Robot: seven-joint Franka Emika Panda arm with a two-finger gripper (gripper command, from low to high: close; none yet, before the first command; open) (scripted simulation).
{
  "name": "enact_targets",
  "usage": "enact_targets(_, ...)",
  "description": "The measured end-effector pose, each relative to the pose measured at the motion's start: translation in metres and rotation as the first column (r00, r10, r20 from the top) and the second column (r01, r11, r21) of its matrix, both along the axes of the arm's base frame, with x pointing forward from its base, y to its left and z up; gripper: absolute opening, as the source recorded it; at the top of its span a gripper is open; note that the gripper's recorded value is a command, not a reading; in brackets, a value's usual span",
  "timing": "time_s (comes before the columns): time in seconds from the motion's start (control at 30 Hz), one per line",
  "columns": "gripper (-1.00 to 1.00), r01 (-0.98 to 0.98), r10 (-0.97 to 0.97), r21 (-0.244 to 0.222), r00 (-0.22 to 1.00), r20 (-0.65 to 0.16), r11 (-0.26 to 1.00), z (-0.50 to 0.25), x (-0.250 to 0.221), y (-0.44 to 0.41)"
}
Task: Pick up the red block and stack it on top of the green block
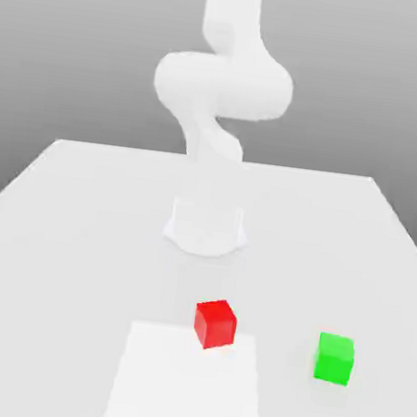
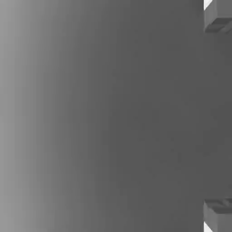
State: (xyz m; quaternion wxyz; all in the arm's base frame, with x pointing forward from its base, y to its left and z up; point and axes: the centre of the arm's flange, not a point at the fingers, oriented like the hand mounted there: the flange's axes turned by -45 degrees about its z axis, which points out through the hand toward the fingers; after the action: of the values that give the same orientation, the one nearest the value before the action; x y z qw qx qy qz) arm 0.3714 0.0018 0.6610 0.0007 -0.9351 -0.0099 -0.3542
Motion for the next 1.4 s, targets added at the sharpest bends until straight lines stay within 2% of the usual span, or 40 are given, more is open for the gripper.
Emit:
enact_targets(0.13,0.0,-0.065,0.06,-0.027,0.987,-0.146,0.998,-0.099,0.031,0.006)
enact_targets(0.3,0.0,-0.159,0.136,-0.045,0.936,-0.326,0.986,-0.225,0.036,0.016)
enact_targets(0.47,0.0,-0.27,0.212,-0.04,0.832,-0.513,0.962,-0.351,0.0,0.026)
enact_targets(0.6,0.0,-0.354,0.264,-0.014,0.72,-0.642,0.935,-0.449,-0.047,0.03)
enact_targets(0.8,0.0,-0.368,0.271,-0.008,0.699,-0.662,0.93,-0.507,-0.057,0.03)
enact_targets(0.83,-1.0,-0.368,0.271,-0.008,0.699,-0.662,0.93,-0.514,-0.058,0.03)
enact_targets(1.07,-1.0,-0.368,0.27,-0.008,0.698,-0.663,0.93,-0.515,-0.058,0.03)
enact_targets(1.33,-1.0,-0.368,0.271,-0.008,0.698,-0.663,0.93,-0.46,-0.058,0.03)
enact_targets(1.4,-1.0,-0.433,0.317,-0.012,0.678,-0.663,0.901,-0.45,-0.052,0.043)
